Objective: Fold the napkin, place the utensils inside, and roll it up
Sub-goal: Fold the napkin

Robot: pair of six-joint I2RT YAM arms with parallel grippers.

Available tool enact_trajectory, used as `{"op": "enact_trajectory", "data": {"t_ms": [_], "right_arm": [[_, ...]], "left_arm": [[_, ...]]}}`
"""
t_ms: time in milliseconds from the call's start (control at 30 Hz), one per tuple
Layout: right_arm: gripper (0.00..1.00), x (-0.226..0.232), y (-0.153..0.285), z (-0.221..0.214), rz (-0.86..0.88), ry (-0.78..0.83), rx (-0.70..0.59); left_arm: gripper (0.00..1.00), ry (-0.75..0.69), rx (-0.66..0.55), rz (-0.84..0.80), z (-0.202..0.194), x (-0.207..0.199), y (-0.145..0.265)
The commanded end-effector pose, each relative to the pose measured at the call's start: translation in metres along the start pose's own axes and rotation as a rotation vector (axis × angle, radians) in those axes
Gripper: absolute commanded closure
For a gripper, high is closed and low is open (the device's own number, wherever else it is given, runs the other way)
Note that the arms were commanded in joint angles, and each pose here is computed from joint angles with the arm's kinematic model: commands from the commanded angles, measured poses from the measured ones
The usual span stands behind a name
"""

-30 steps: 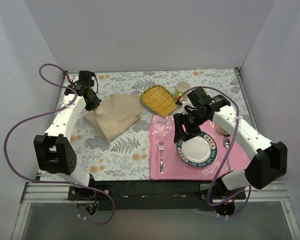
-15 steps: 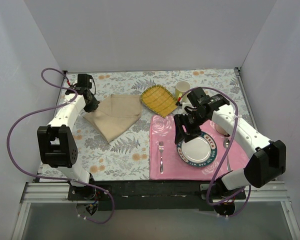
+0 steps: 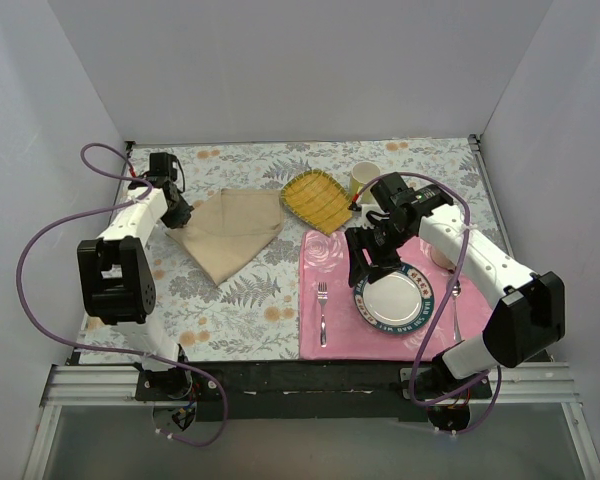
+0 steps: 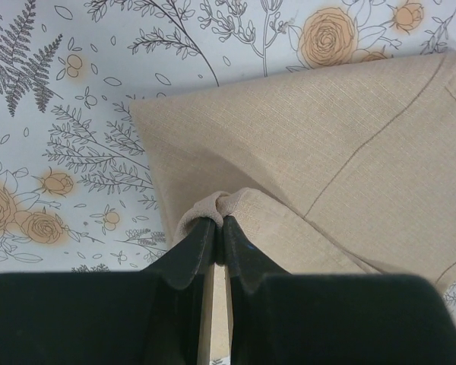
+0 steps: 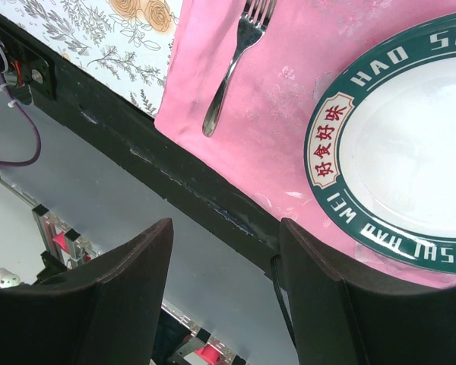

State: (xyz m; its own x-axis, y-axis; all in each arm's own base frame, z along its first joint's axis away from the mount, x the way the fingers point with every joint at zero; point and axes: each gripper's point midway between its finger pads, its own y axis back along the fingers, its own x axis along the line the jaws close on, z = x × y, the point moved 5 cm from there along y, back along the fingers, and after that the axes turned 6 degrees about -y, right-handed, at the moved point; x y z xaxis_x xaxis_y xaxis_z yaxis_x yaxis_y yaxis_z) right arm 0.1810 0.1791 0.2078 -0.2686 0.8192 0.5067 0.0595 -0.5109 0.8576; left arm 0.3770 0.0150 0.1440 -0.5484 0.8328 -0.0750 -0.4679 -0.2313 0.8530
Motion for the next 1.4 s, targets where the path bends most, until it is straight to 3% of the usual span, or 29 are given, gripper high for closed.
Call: {"op": "enact_trajectory", "data": {"t_ms": [0, 400, 533, 567, 633, 667, 800, 1000, 1067, 1100, 1200, 1233, 1367], "right_arm": [[0.34, 0.006, 0.009, 0.003, 0.011, 0.023, -0.016], [0.34, 0.005, 0.008, 0.003, 0.009, 0.017, -0.011], [0.34, 0.006, 0.007, 0.005, 0.01, 0.019, -0.014], [0.34, 0.006, 0.007, 0.006, 0.008, 0.02, -0.017], [0.34, 0.007, 0.005, 0.009, 0.018, 0.017, -0.022], [0.34, 0.01, 0.005, 0.01, 0.033, 0.017, -0.025], [0.33, 0.017, 0.002, 0.021, 0.07, 0.033, -0.059], [0.33, 0.038, -0.022, 0.056, 0.111, 0.075, -0.105], [0.34, 0.05, -0.031, 0.085, 0.125, 0.071, -0.152], [0.36, 0.056, -0.035, 0.095, 0.138, 0.074, -0.169], [0.39, 0.086, -0.052, 0.129, 0.201, 0.079, -0.218], [0.4, 0.087, -0.065, 0.138, 0.204, 0.06, -0.21], [0.41, 0.117, -0.086, 0.178, 0.279, 0.073, -0.269]], "left_arm": [[1.0, 0.005, -0.022, 0.003, 0.005, 0.003, -0.003], [0.98, 0.007, 0.01, 0.039, 0.001, 0.009, -0.023], [0.76, 0.012, -0.007, 0.033, 0.013, 0.006, -0.018], [0.66, 0.015, -0.014, 0.031, 0.017, 0.004, -0.015], [0.57, 0.024, -0.017, 0.021, 0.026, 0.001, -0.004], [0.48, 0.032, -0.035, 0.006, 0.037, -0.003, 0.007], [0.43, 0.061, -0.07, -0.051, 0.051, -0.009, 0.035], [0.43, 0.095, 0.003, -0.154, 0.012, -0.006, 0.046], [0.44, 0.106, -0.041, -0.247, 0.011, -0.012, 0.057], [0.45, 0.097, -0.002, -0.302, -0.003, -0.015, 0.054], [0.51, 0.096, 0.023, -0.39, -0.008, -0.024, 0.052], [0.57, 0.098, 0.034, -0.386, -0.008, -0.024, 0.049], [0.66, 0.097, 0.025, -0.382, -0.002, -0.024, 0.032]]}}
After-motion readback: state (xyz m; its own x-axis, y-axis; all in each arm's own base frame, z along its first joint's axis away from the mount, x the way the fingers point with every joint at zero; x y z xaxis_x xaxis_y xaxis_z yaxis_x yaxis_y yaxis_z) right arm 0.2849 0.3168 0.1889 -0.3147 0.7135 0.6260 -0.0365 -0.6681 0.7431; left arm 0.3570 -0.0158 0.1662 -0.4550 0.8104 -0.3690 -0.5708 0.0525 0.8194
